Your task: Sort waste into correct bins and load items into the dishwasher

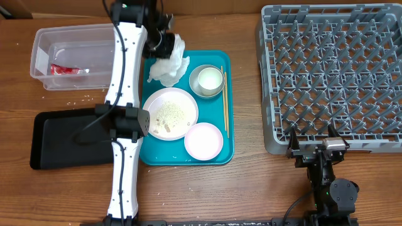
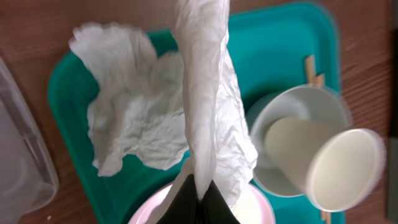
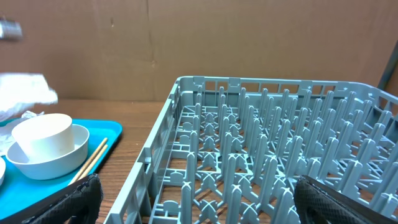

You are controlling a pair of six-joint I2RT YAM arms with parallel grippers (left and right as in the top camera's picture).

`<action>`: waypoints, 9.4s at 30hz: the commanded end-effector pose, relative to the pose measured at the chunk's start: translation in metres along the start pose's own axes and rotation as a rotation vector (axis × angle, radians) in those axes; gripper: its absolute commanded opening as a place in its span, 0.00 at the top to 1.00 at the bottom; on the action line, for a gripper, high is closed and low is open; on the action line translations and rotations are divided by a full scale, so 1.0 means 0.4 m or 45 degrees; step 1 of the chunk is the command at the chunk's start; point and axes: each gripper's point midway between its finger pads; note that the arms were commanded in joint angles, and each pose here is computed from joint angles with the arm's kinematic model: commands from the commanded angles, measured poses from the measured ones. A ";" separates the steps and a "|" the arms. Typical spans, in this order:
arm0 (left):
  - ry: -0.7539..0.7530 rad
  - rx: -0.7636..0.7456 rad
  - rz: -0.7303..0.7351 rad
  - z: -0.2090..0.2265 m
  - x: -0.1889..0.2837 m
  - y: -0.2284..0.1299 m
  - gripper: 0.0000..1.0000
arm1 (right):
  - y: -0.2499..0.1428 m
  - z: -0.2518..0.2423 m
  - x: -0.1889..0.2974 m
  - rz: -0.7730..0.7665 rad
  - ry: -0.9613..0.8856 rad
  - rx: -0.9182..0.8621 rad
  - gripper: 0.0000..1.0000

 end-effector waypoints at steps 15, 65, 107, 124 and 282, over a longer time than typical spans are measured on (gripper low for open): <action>0.674 1.131 -0.417 0.431 0.409 -0.131 0.94 | -0.003 -0.006 0.000 -0.007 -0.010 0.008 0.00; 0.286 0.169 0.114 0.089 -0.229 -0.072 0.26 | -0.003 -0.006 0.000 -0.007 -0.010 0.008 0.00; 0.750 1.311 -0.460 0.430 0.349 -0.107 0.89 | -0.003 -0.005 0.000 -0.007 -0.009 0.008 0.00; 0.663 1.200 -0.562 0.391 0.507 -0.129 0.20 | -0.003 -0.006 0.000 -0.007 -0.010 0.008 0.00; 0.987 1.109 -0.595 0.253 0.938 -0.488 0.00 | -0.348 0.626 -0.490 1.538 -0.164 0.228 0.56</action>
Point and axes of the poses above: each gripper's point midway between its finger pads, its own x axis back along the fingers, its own z axis along the line the jaws close on, y = z × x, and after that the axes turned 15 degrees about -x, right-handed
